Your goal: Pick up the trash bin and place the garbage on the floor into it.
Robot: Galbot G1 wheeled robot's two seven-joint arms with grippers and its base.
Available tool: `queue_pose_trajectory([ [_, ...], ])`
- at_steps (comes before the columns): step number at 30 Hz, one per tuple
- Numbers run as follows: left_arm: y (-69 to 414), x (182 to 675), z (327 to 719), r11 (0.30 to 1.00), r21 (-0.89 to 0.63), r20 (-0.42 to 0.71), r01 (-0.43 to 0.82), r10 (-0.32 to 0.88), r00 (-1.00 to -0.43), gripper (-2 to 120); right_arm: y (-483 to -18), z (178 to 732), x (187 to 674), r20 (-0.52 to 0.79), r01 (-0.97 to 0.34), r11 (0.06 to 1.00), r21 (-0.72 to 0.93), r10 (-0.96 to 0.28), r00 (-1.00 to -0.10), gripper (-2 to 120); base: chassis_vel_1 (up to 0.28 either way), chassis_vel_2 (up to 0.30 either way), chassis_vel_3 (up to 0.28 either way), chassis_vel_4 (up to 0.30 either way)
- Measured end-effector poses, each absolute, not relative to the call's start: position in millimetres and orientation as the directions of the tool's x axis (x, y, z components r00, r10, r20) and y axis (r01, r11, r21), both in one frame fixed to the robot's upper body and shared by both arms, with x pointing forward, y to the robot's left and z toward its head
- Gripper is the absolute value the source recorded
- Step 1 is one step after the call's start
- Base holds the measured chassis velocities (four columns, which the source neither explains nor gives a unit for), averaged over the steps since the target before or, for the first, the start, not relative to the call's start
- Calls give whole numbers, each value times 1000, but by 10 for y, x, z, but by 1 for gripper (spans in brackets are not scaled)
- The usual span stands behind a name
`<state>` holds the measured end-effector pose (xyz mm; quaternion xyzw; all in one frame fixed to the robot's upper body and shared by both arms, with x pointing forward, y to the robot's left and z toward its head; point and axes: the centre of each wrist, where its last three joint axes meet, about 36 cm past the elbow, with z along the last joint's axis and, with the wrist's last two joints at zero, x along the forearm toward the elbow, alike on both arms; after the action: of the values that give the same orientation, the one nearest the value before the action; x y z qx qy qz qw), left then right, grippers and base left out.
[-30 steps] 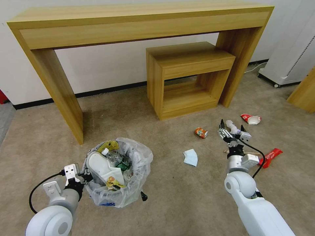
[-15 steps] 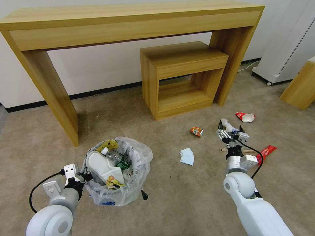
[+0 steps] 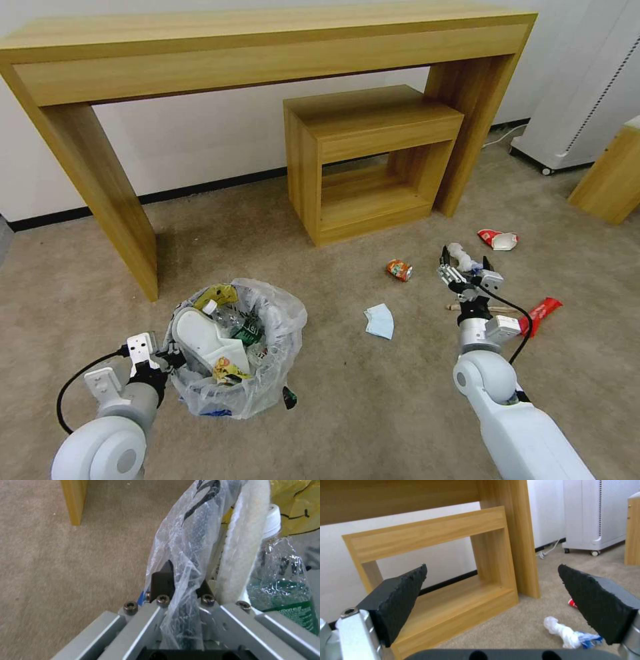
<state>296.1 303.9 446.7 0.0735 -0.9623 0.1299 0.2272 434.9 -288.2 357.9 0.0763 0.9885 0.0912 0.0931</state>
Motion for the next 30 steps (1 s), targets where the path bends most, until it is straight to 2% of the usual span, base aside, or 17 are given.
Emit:
queue_pose_trajectory([
  [30,3039,2986,4426,954,-222,459,-202,-80,-885,1,-2802,3487,4411,-166,118,974,191,151,-975,100,-105,105,101,-107],
])
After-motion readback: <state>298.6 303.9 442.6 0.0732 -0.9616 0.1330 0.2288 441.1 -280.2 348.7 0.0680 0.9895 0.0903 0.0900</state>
